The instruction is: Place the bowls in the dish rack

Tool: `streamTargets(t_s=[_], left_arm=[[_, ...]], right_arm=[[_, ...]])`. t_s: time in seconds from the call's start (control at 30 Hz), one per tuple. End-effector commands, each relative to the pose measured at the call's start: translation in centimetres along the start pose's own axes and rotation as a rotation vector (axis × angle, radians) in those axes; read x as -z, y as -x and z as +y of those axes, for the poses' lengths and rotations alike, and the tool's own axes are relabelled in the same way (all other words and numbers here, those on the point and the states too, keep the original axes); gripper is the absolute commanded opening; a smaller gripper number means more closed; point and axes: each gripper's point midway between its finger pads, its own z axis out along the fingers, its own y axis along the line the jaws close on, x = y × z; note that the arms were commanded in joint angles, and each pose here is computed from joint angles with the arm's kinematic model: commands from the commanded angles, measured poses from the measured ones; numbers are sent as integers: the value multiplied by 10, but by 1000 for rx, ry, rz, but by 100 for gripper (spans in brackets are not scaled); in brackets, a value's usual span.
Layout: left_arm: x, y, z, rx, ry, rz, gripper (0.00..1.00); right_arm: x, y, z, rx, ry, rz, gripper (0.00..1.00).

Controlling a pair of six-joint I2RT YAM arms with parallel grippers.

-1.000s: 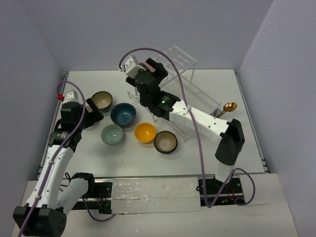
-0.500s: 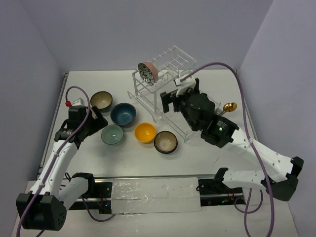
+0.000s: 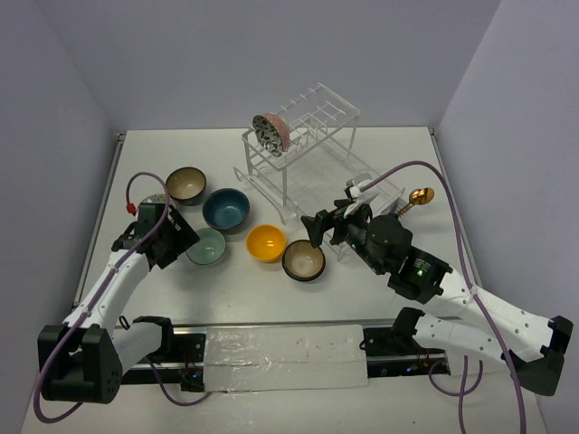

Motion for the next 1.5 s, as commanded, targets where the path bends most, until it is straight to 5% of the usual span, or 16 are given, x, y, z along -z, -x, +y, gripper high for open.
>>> streamTargets(t_s=[0.0, 0.33, 0.77, 0.97, 1.47], left_arm=[[-10, -4, -4, 65, -9, -2, 82], [-26, -19, 3, 84, 25, 39, 54], [-17, -23, -1, 62, 3, 35, 1], [17, -22, -28, 2, -89, 22, 0], [104, -13, -152, -293, -350, -121, 0]], right_arm=[[1, 21, 10, -67, 47, -87, 100], [4, 14, 14, -77, 88, -95, 100], [5, 14, 18, -82, 112, -87, 98], [4, 20, 32, -105, 169, -68, 96], [-35, -1, 63, -190, 145, 240, 80]])
